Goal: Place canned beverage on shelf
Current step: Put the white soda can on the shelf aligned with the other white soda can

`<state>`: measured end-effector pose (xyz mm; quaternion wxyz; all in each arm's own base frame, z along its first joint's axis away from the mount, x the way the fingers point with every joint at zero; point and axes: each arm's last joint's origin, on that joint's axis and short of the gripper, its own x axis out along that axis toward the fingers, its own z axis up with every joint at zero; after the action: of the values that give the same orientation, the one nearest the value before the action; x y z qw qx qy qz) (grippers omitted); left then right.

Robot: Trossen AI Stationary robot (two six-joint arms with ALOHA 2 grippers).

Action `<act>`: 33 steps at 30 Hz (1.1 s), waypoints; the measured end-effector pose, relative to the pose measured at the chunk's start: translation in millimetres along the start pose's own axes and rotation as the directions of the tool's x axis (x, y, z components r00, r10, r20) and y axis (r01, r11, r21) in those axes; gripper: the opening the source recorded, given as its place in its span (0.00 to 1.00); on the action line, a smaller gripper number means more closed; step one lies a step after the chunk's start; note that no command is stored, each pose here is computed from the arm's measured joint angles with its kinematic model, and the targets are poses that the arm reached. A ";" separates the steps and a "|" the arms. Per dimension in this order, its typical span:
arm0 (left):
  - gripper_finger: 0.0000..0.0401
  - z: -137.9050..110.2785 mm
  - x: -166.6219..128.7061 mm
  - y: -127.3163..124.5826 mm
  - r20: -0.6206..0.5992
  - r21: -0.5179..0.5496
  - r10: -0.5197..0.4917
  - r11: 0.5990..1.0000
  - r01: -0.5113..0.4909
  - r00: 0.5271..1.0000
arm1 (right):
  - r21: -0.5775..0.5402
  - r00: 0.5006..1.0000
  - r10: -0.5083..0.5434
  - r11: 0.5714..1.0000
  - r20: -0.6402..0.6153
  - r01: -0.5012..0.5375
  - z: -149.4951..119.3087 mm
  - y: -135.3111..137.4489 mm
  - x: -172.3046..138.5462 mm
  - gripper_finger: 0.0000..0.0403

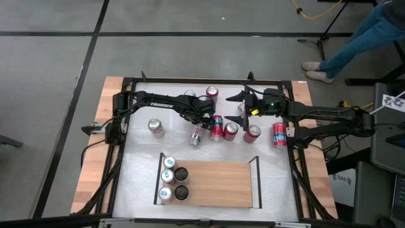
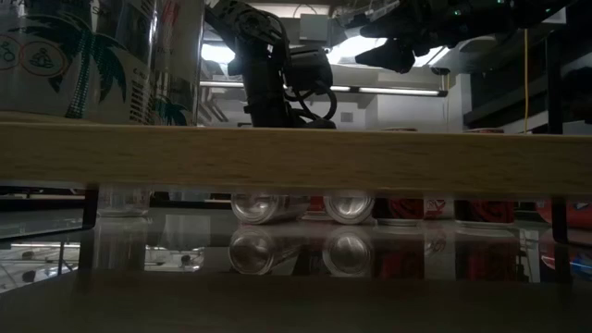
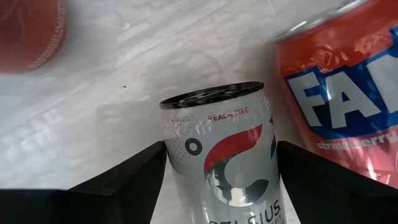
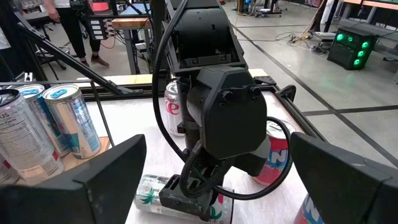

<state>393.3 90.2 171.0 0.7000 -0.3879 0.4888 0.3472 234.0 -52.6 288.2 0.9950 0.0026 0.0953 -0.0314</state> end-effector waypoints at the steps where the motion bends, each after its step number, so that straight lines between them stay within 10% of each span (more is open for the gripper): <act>1: 0.73 0.0 0.0 0.0 -0.002 0.000 -0.002 1.000 0.002 1.000 | 0.000 1.000 0.000 1.000 0.000 0.000 0.0 0.0 0.0 0.96; 33: 0.73 -13.6 10.7 -2.8 0.028 0.054 0.032 0.998 -0.033 0.999 | 0.000 1.000 0.000 1.000 0.000 0.000 0.0 0.1 0.0 0.96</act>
<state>393.1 78.1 158.3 0.7112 -0.3559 0.4949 0.3502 234.0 -52.6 288.2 0.9950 0.0025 0.0953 -0.0312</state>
